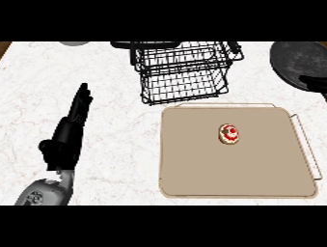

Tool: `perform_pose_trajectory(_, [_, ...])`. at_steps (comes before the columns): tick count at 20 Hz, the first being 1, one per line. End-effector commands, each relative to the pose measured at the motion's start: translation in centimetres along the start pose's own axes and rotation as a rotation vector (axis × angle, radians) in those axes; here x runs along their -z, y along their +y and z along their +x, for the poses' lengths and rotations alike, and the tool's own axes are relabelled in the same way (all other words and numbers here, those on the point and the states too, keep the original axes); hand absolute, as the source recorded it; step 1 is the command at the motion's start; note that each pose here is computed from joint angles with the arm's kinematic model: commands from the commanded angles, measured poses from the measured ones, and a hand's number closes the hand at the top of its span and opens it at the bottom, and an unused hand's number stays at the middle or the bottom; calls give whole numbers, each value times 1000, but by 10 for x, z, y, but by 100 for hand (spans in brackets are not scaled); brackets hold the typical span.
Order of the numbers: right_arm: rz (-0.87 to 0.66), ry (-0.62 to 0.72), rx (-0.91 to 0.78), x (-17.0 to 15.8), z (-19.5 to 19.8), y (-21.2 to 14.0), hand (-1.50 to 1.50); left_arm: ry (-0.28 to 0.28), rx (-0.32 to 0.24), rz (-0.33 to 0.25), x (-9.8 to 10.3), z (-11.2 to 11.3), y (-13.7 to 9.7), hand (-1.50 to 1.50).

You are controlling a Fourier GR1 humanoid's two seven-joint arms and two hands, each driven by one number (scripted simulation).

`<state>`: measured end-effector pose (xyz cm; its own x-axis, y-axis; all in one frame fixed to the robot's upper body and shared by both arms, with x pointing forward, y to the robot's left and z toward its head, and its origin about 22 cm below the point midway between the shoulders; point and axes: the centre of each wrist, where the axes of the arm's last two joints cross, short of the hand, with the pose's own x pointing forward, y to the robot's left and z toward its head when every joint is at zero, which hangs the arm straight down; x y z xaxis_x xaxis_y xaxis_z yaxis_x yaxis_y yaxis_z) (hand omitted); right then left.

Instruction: Pick the cupcake from the tray and place it in the tiered basket

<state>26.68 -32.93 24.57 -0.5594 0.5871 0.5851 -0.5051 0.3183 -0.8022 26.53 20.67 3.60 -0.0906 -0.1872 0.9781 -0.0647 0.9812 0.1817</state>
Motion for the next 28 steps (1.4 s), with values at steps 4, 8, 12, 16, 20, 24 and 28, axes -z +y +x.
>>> perform_pose_trajectory(4, [124, 95, -68, 11, 8, 20, -150, -5, 13, -7, -1, 0, -4, 0])
perform_pose_trajectory(8, [138, 150, -66, 4, -3, 26, -150, -2, 5, 9, -2, 0, 5, 0])
perform_pose_trajectory(12, [109, 181, -118, 19, -9, 17, -150, -7, -19, -5, 14, -3, -9, 0])
perform_pose_trajectory(16, [117, 195, -176, 16, -3, 25, -150, 2, -4, -10, 0, -3, -5, 0])
perform_pose_trajectory(20, [115, 184, -207, 31, -1, 45, -150, -3, -4, -10, 20, 6, -25, 0])
perform_pose_trajectory(24, [131, 148, -253, 35, -7, 52, -150, -10, 5, 14, 11, -14, 2, 0])
perform_pose_trajectory(28, [113, 102, -330, 26, -12, 69, -150, 13, 1, -4, 7, -9, -4, 0])
